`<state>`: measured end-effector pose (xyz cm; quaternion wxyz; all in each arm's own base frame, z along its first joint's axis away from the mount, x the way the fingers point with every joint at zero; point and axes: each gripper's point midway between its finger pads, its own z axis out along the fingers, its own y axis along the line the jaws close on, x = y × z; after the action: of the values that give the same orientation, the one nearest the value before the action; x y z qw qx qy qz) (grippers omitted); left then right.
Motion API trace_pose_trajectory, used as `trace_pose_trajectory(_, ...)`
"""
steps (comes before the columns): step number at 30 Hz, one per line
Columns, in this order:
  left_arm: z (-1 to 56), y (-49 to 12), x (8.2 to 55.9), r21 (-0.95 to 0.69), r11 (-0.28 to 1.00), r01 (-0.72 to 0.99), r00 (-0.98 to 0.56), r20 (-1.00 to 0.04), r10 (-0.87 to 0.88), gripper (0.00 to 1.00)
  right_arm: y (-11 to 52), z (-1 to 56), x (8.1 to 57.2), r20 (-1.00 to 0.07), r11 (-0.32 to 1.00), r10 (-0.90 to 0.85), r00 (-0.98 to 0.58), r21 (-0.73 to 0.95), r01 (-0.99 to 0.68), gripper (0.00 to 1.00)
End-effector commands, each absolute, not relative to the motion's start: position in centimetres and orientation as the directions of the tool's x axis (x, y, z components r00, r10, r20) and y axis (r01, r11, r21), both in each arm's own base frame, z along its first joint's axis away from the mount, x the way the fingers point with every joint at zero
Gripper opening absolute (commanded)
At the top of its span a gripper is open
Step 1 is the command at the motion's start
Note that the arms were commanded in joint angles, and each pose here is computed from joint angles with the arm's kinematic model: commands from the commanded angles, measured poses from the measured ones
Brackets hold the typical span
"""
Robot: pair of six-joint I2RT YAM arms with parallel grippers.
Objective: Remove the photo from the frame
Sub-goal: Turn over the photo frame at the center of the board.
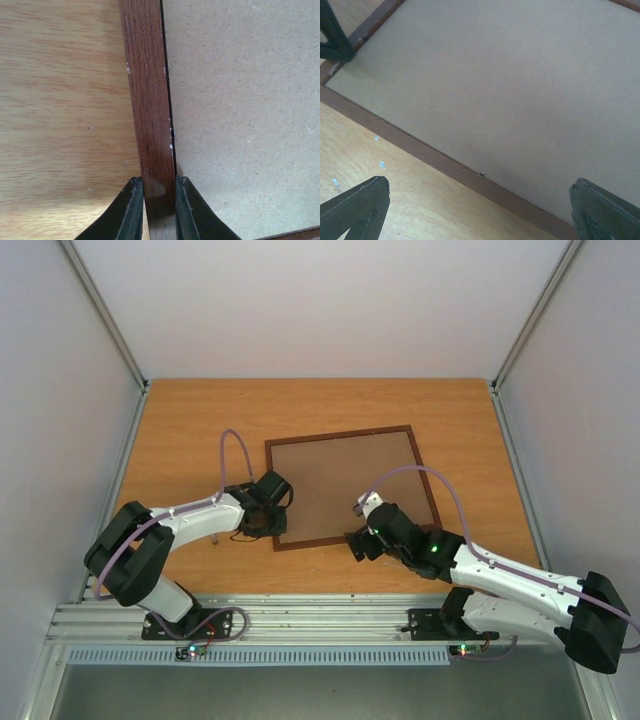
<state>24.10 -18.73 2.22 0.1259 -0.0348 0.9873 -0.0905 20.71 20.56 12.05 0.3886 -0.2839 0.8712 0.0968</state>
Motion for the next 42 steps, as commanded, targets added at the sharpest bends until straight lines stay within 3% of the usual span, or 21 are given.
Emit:
trace_pose_trajectory(1,2.6,-18.5,24.6,-0.170,0.985,-0.039,-0.956,-0.280,-0.086,0.15,22.3,14.1,20.8,-0.772,0.791,-0.426,-0.472,-0.063,-0.609,0.98)
trace_pose_trajectory(10,4.1,-18.1,26.0,-0.178,0.984,-0.019,-0.948,-0.308,-0.074,0.01,26.0,13.4,19.6,-0.718,0.657,-0.620,-0.317,-0.255,-0.709,0.98)
trace_pose_trajectory(14,5.5,-17.6,26.8,-0.195,0.981,-0.017,-0.939,-0.334,-0.083,0.00,27.4,12.2,19.6,-0.648,0.584,-0.731,-0.216,-0.430,-0.688,0.98)
trace_pose_trajectory(26,7.2,-16.1,26.8,-0.247,0.969,-0.023,-0.927,-0.357,-0.113,0.00,31.0,8.7,19.1,-0.538,0.415,-0.843,-0.016,-0.631,-0.655,0.98)
trace_pose_trajectory(42,8.2,-15.7,26.5,-0.260,0.965,-0.022,-0.920,-0.374,-0.122,0.00,31.7,6.6,21.5,-0.370,0.315,-0.928,0.034,-0.830,-0.460,0.91)
